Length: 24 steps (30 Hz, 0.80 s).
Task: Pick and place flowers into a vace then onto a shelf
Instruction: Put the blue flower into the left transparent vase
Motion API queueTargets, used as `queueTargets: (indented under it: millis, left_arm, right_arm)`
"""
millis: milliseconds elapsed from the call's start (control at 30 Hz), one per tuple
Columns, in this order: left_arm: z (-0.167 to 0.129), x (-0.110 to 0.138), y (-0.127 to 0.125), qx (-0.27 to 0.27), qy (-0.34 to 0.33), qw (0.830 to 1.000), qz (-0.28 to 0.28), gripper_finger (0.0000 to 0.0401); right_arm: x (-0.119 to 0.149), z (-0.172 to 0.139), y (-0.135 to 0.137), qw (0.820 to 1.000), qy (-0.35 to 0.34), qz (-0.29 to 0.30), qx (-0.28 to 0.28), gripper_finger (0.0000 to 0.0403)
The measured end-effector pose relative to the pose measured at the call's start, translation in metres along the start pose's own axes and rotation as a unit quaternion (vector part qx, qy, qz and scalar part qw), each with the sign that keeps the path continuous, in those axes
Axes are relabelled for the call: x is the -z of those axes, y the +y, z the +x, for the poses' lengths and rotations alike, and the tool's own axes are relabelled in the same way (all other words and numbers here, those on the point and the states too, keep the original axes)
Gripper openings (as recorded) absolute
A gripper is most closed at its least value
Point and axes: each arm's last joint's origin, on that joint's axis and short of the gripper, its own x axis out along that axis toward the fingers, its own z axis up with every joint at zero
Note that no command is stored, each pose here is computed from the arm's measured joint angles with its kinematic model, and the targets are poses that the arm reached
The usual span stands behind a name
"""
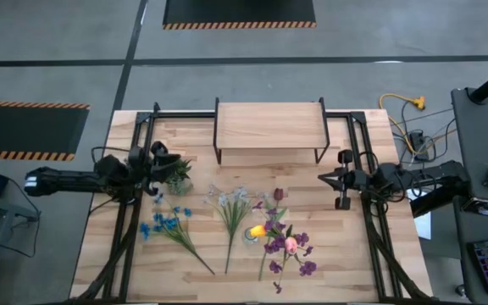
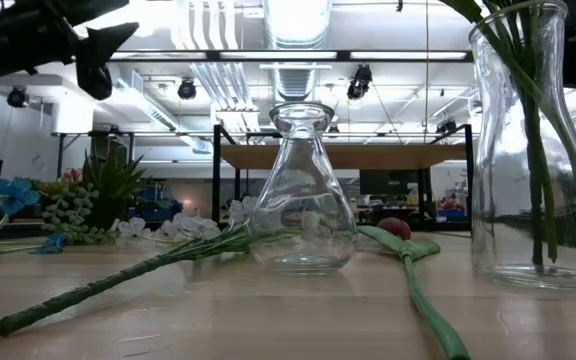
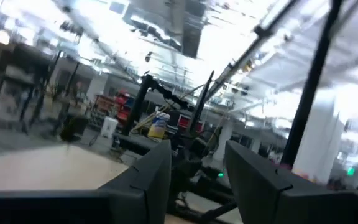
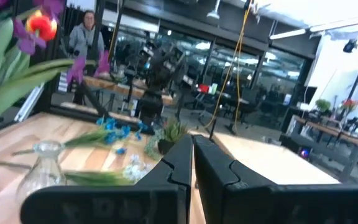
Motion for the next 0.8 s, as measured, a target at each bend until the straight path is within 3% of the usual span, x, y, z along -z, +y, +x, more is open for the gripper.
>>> queueTargets:
  millis: [133,267,500,633,800]
  left_arm:
    - [0.004,0.003,0.001,-0.019,0.029,0.995,-0.096,0.0135]
    - [0.010,0.004,0.000,-0.054,0.082,0.979,-0.180,0.0135]
    - [0.030,-0.018,-0.011,-0.172,0.218,0.935,-0.221,0.0135]
    - [0.038,-0.035,-0.017,-0.294,0.289,0.881,-0.233,0.0135]
    - [0.044,-0.039,-0.020,-0.441,0.360,0.773,-0.280,0.0135]
  right_arm:
    - [-0.001,0.000,0.000,1.000,-0.004,0.022,0.001,0.0009]
    - [-0.001,0.000,0.000,0.999,-0.005,0.036,0.001,0.0009]
    - [-0.002,0.000,-0.001,1.000,-0.010,0.001,0.002,0.0009]
    - [-0.007,0.000,-0.002,0.999,-0.033,-0.010,0.009,0.0009]
    - [-0.011,-0.001,-0.003,0.998,-0.055,-0.007,0.015,0.0009]
